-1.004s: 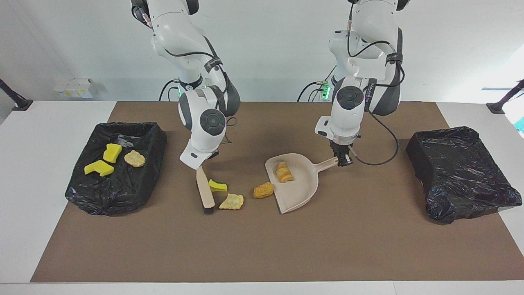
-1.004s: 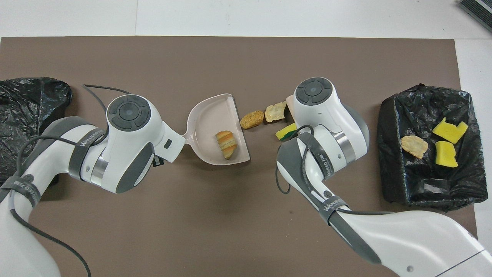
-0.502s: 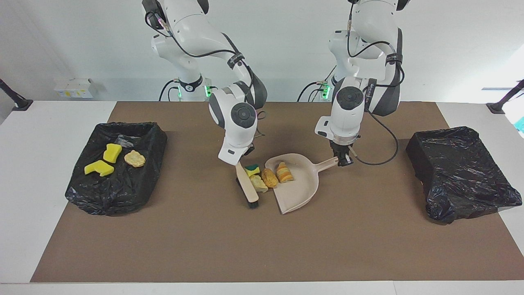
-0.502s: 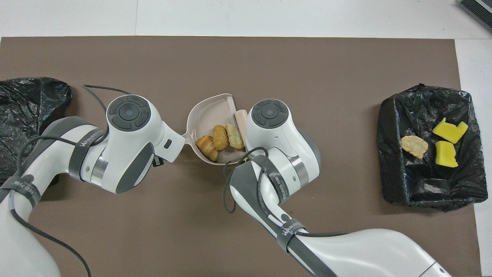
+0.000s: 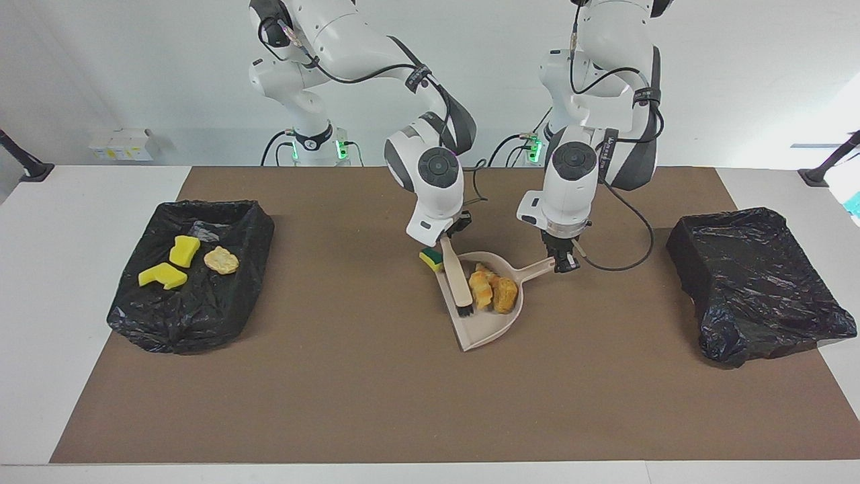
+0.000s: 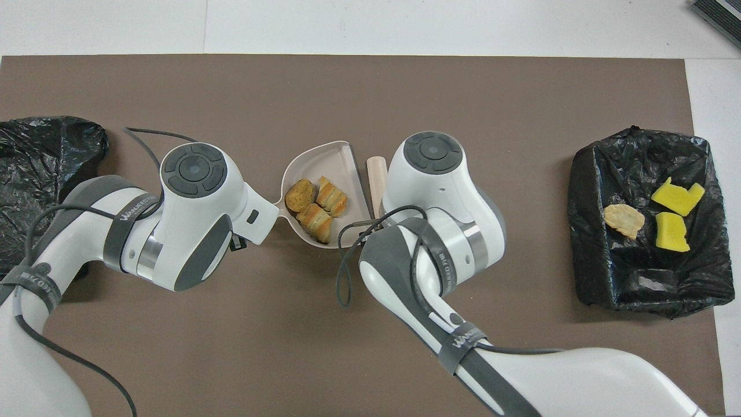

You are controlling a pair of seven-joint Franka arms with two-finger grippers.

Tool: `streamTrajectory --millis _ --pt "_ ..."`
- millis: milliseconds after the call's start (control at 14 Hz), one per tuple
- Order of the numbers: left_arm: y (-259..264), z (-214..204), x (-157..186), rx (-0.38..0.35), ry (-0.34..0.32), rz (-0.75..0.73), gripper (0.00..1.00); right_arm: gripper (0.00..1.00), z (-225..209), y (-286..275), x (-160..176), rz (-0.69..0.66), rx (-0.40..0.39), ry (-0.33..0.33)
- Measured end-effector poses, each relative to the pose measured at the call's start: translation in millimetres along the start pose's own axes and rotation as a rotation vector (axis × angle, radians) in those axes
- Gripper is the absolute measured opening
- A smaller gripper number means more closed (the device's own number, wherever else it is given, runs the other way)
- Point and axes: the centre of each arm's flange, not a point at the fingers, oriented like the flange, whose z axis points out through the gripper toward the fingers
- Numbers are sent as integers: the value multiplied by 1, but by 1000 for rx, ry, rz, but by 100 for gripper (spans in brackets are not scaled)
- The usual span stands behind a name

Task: Sweep and dump trash in bin
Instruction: 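Move the brush behind the yellow sponge piece with the right gripper, then sweep the yellow sponge piece into the dustpan with the right gripper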

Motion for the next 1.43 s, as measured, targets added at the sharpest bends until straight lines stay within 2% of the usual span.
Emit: streamTrajectory --millis 215,358,573,788,932,1219,1434 --pt "0 0 0 0 0 0 33 26 -53 47 -15 61 6 -14" --pt "0 0 0 0 0 1 33 26 -63 55 -31 78 -4 -33" --pt "-1 -1 0 9 7 36 33 26 -27 61 -58 118 -34 -68" --pt "-2 -2 1 16 12 104 33 26 21 79 -76 152 -36 -24" --pt "-2 -2 1 18 13 119 33 26 48 91 -80 171 -41 -26" --pt "-2 -2 1 24 6 134 33 26 57 80 -84 171 -16 -36" --pt "-2 -2 1 34 -6 145 33 26 65 29 -83 177 6 -37"
